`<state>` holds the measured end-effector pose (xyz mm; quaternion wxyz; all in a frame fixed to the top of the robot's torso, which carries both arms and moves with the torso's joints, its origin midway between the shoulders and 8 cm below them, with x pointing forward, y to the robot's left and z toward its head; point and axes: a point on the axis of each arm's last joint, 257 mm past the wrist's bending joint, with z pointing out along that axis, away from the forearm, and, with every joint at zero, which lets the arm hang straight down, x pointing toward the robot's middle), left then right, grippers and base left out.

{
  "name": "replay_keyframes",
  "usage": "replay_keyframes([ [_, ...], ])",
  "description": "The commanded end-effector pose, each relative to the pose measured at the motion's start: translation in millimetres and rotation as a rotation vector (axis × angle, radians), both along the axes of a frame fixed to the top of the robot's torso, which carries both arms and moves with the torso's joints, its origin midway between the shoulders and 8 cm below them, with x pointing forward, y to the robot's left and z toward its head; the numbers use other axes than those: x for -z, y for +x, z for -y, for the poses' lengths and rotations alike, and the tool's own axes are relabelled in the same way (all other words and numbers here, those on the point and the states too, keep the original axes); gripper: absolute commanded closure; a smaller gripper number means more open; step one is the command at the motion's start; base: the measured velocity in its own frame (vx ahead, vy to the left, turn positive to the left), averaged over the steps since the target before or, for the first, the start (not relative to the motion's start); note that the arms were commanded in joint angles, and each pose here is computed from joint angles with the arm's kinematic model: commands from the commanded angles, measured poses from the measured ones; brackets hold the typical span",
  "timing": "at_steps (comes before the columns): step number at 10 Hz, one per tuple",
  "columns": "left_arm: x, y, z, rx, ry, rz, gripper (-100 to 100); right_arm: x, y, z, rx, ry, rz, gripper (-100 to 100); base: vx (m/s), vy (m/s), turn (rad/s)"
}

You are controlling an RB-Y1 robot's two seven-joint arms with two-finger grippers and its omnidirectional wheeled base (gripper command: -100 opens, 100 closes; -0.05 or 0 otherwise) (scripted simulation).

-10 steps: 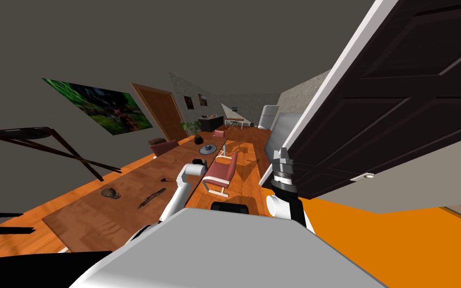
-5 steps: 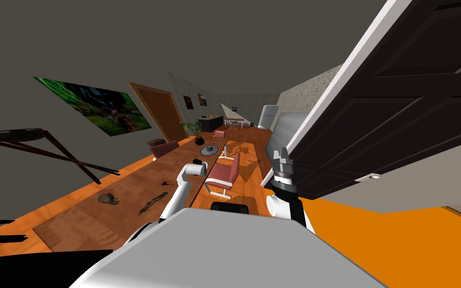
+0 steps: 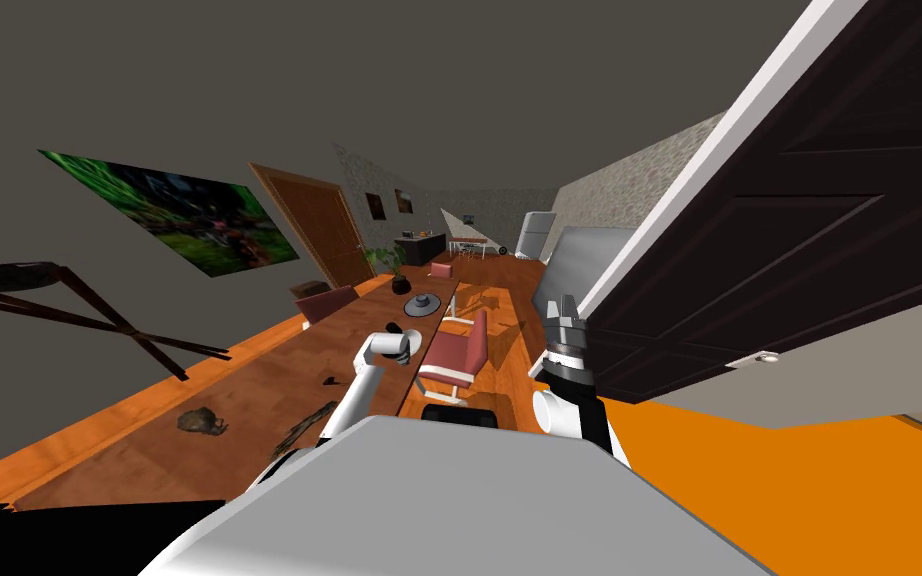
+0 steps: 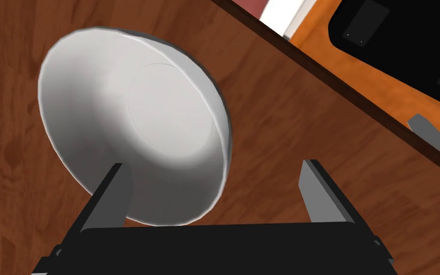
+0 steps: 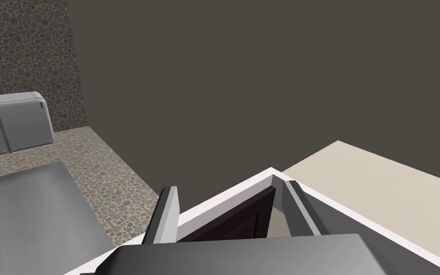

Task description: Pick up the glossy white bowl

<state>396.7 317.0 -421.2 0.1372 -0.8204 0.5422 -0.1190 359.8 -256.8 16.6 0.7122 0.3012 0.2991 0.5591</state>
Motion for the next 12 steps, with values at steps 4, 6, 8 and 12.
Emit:
replay_keyframes([
  [4, 22.2, -28.7, 6.6, -0.002, -0.023, -0.088, -100, -0.1, 0.0, 0.0, 0.000, 0.000, 0.000, 0, 0.076, 0.062, -0.013],
  [6, 31.9, -28.8, 6.3, 0.000, -0.023, -0.087, -100, -0.1, 0.0, -0.1, 0.000, 0.000, 0.000, 0, 0.008, 0.002, 0.005],
  [8, 38.8, -29.0, 6.3, 0.001, -0.023, -0.087, -100, -0.1, 0.0, -0.1, 0.000, 0.000, 0.000, 0, 0.020, 0.000, 0.007],
  [12, 41.1, -28.0, 5.0, 0.001, -0.023, -0.087, 100, -0.1, 0.0, -0.1, 0.000, 0.000, 0.000, 0, 0.006, -0.001, 0.002],
])
